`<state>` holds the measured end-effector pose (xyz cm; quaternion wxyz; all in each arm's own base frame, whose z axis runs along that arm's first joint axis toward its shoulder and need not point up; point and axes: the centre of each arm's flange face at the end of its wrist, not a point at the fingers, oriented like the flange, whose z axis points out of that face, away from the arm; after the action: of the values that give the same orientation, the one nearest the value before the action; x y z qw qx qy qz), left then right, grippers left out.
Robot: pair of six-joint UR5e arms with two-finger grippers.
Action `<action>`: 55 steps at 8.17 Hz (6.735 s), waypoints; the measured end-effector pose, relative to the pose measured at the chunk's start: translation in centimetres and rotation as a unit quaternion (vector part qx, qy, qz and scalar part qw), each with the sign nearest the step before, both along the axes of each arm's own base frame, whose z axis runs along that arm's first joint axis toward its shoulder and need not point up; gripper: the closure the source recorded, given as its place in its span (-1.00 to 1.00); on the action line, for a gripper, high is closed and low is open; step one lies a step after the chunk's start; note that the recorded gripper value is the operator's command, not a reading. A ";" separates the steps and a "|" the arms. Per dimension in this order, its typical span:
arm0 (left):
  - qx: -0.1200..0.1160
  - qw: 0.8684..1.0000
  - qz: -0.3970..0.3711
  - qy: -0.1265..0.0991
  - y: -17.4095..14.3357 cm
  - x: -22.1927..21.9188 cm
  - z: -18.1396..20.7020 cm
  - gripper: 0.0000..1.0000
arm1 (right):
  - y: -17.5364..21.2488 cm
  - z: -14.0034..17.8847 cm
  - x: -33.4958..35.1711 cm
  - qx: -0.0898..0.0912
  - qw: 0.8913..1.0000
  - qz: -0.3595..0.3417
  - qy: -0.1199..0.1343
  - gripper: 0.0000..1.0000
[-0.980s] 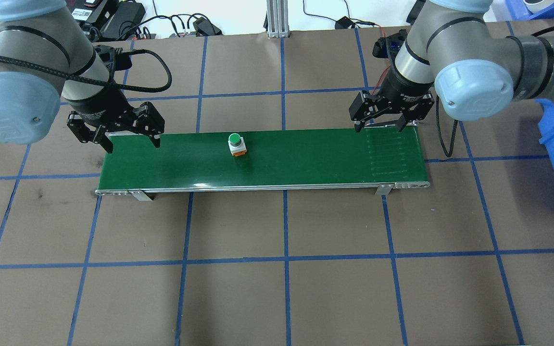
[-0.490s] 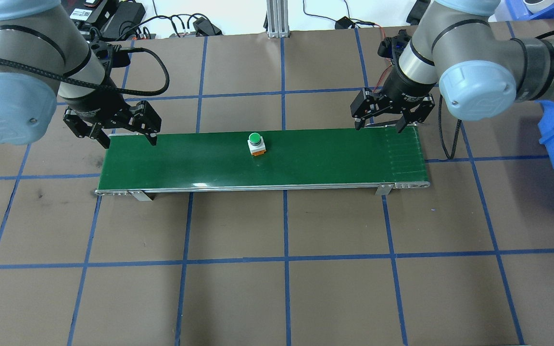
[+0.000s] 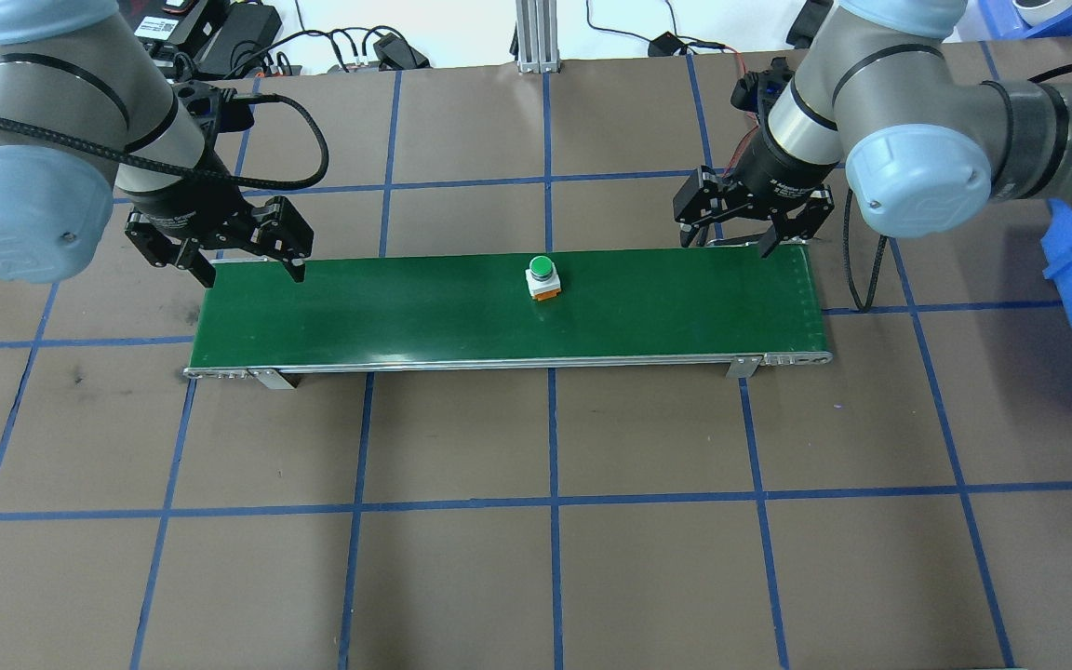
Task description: Move button from left to right
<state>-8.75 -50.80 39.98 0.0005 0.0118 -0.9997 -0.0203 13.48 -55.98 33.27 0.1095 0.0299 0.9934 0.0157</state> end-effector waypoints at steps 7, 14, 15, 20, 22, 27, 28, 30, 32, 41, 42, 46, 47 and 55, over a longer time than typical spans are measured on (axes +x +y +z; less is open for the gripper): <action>-0.029 1.000 0.001 -0.003 -0.6 0.0 0.3 -1.00 | -0.9 -1.7 2.7 -0.007 0.998 -0.046 -0.039 -0.95; -0.031 0.999 -0.001 -0.007 -0.7 0.1 0.5 -1.00 | -0.5 -7.9 3.1 0.002 0.998 0.043 0.046 0.47; -0.033 0.999 0.003 -0.005 -0.7 0.1 0.6 -1.00 | -0.4 -8.0 2.7 0.000 0.996 0.071 0.060 0.51; -0.034 0.999 0.004 -0.007 -0.7 0.2 0.8 -1.00 | -4.1 0.2 -13.8 -0.046 0.977 0.151 0.143 0.51; -0.037 0.999 0.005 -0.007 -0.6 0.2 1.1 -1.00 | -2.7 3.0 -25.7 -0.059 0.966 0.194 0.162 0.50; -0.034 0.999 0.006 -0.008 -0.5 0.3 0.8 -1.00 | 3.5 2.5 -48.0 -0.075 0.908 0.352 0.213 0.45; -0.032 0.999 0.006 -0.008 -0.6 0.5 0.6 -1.00 | 3.4 0.8 -49.4 -0.075 0.885 0.408 0.213 0.44; -0.032 0.999 0.006 -0.009 -0.5 0.7 0.7 -1.00 | 2.5 -3.5 -50.9 -0.075 0.827 0.522 0.196 0.31; -0.037 0.999 0.004 -0.008 0.0 0.4 1.8 -1.00 | 2.3 -7.7 -51.7 -0.073 0.785 0.592 0.166 -0.22; -0.041 0.999 -0.001 -0.007 0.9 -0.2 3.0 -1.00 | 4.9 3.6 -49.2 -0.100 0.774 0.588 0.212 -1.00; -0.042 0.999 -0.001 -0.008 1.0 -0.2 2.9 -1.00 | 6.1 7.1 -47.3 -0.113 0.799 0.550 0.214 -1.00; -0.046 0.999 -0.003 -0.008 1.0 -0.2 3.0 -1.00 | 8.3 15.1 -35.8 -0.142 0.919 0.334 0.153 -1.00; -0.046 0.999 -0.004 -0.008 1.0 -0.2 3.0 -1.00 | 7.7 16.0 -31.8 -0.130 0.933 0.298 0.153 -1.00; -0.047 0.999 -0.004 -0.009 0.8 0.1 3.1 -1.00 | 9.0 15.2 1.3 -0.050 0.979 0.152 0.125 -1.00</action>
<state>-8.70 -49.98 43.03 -0.0078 0.0084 -0.9996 0.0272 14.81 -46.95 48.52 -0.0178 -0.1251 0.9918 -0.0210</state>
